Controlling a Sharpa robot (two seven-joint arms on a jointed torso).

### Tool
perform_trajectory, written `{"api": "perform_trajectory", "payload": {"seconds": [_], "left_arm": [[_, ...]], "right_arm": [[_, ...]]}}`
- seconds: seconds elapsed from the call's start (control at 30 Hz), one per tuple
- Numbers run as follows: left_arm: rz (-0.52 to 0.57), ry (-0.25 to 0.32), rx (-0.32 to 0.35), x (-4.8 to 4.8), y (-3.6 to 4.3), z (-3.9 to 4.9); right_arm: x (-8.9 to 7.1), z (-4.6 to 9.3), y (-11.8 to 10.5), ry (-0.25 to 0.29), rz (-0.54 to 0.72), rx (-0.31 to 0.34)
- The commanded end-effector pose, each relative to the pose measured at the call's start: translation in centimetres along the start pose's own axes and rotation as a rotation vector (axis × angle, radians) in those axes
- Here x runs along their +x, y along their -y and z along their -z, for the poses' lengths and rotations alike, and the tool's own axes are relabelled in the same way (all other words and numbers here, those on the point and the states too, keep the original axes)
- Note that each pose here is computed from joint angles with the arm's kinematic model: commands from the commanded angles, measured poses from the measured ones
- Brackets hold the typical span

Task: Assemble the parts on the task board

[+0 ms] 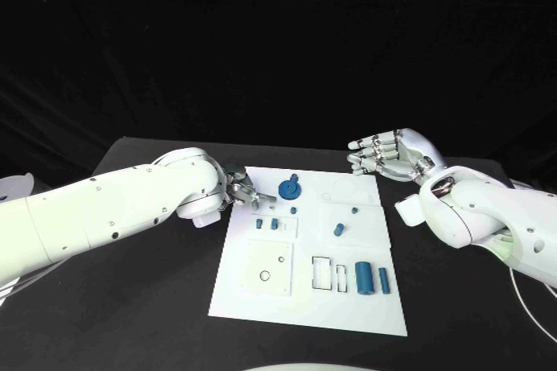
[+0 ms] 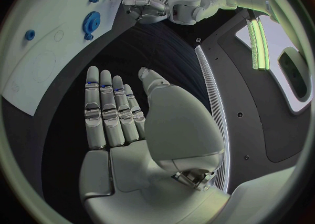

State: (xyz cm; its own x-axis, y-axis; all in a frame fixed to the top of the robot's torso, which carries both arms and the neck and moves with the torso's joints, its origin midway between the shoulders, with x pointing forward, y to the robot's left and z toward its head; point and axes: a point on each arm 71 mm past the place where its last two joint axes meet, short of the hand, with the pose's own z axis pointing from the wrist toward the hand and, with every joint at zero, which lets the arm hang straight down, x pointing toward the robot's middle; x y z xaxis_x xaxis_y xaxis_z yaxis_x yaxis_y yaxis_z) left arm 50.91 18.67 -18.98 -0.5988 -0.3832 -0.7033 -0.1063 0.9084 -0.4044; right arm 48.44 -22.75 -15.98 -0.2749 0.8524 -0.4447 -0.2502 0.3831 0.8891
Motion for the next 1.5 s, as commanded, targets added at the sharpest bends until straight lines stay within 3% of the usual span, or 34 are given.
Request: {"api": "perform_trajectory", "payload": {"seconds": [0.03, 0.17, 0.27, 0.4, 0.53, 0.73, 1.0, 1.5], "left_arm": [[0.158, 0.064, 0.094, -0.65, 0.49, -0.09], [0.175, 0.109, 0.214, -0.72, 1.31, -0.26], [0.108, 0.163, 0.367, -0.5, 2.68, -0.3], [0.01, 0.214, 0.52, 0.24, 4.16, -0.23], [-0.101, 0.244, 0.596, 1.2, 5.34, -0.34], [-0.246, 0.251, 0.586, 2.28, 6.24, -0.99], [-0.372, 0.211, 0.53, 3.67, 6.98, -1.94], [-0.434, 0.171, 0.455, 4.32, 6.93, -2.72]], "right_arm": [[0.2, 0.0, 0.0, -0.016, -0.003, 0.0], [0.2, 0.0, 0.0, -0.017, -0.004, 0.001], [0.3, 0.0, 0.0, -0.018, -0.004, 0.0], [0.3, 0.0, 0.0, -0.02, -0.005, 0.0], [0.4, -0.1, 0.0, -0.021, -0.005, -0.001], [0.5, -0.1, 0.0, -0.023, -0.006, -0.002], [0.5, -0.1, 0.0, -0.025, -0.007, -0.003], [0.6, 0.0, -0.1, -0.026, -0.007, -0.005]]}}
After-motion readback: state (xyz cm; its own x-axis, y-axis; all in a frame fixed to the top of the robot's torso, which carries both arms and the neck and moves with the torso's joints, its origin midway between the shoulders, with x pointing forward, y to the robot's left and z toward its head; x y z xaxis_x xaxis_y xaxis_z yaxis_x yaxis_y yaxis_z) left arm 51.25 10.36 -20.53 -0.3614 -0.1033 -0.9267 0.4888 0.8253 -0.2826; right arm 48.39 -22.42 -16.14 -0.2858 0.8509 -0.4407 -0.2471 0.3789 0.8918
